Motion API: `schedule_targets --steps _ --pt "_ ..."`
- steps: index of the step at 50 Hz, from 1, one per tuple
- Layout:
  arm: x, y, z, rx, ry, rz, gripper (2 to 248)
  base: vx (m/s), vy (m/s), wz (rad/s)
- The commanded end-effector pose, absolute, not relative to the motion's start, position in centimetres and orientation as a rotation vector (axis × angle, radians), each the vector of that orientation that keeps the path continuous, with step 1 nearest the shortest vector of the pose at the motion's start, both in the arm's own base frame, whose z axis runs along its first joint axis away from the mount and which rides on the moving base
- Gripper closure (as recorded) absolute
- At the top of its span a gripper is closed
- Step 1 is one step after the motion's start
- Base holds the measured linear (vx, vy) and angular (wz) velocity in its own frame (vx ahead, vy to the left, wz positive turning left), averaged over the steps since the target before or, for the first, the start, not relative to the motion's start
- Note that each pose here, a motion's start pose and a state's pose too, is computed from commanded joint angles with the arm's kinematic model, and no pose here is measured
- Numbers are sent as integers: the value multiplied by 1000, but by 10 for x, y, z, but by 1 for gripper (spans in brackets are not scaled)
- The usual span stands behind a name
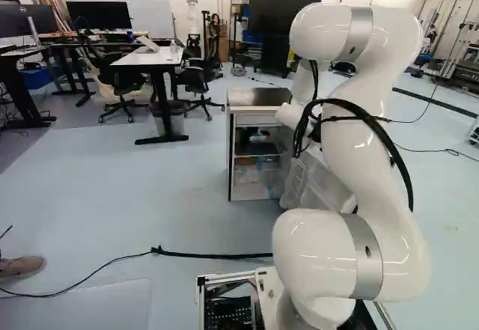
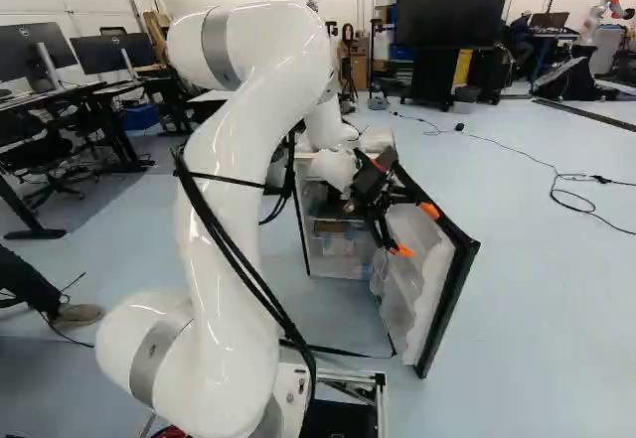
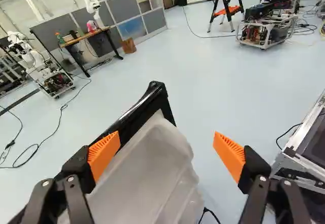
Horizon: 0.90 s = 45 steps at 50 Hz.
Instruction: Open the fridge door
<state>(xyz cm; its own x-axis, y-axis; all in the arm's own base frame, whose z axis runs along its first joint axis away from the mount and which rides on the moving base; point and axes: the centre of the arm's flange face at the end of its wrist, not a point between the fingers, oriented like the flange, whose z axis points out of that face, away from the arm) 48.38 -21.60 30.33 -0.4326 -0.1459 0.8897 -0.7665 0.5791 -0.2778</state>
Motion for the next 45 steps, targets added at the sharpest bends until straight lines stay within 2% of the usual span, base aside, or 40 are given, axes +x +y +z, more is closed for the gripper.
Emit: schedule_targets --steps 20,45 --pt "500 -253 307 653 -1956 871 3 0 0 0" --pt "469 -207 301 796 -1876 882 3 0 0 0"
